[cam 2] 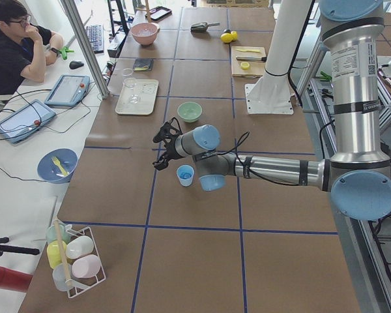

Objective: Pour ice into bowl

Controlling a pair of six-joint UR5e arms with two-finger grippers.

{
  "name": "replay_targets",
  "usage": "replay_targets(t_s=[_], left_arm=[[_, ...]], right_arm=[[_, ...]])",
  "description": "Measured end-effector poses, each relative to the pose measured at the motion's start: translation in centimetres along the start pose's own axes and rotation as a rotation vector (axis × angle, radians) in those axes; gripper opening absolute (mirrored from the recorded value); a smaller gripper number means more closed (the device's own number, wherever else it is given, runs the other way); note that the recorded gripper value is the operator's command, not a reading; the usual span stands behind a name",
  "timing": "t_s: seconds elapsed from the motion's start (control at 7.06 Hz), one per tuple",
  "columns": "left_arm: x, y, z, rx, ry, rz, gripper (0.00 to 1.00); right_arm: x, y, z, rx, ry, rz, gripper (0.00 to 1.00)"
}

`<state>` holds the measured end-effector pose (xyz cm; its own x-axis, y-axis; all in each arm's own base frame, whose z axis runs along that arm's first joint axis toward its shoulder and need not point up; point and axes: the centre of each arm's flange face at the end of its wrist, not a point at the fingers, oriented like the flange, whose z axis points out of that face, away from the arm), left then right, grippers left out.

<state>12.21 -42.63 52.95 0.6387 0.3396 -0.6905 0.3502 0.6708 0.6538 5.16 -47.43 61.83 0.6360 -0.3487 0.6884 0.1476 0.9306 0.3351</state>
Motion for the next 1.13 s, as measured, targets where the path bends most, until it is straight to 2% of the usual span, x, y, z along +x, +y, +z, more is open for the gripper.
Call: replay_targets(t_s=[0.28, 0.57, 1.13], left_arm=[[2.0, 6.1, -1.3, 0.085, -0.061, -0.06, 1.0], [4.9, 11.2, -0.4, 0.141, -0.118, -0.142, 1.0], [6.7, 18.2, 1.2, 0.224, -0.208, -0.167, 1.0]], right_arm=[[0.1, 0.4, 0.1, -0.002, 0.0, 0.006, 1.0], [0.3, 0.6, 0.2, -0.004, 0.002, 0.009, 1.0], [0.4, 0.6, 0.3, -0.007, 0.003, 0.019, 1.0]])
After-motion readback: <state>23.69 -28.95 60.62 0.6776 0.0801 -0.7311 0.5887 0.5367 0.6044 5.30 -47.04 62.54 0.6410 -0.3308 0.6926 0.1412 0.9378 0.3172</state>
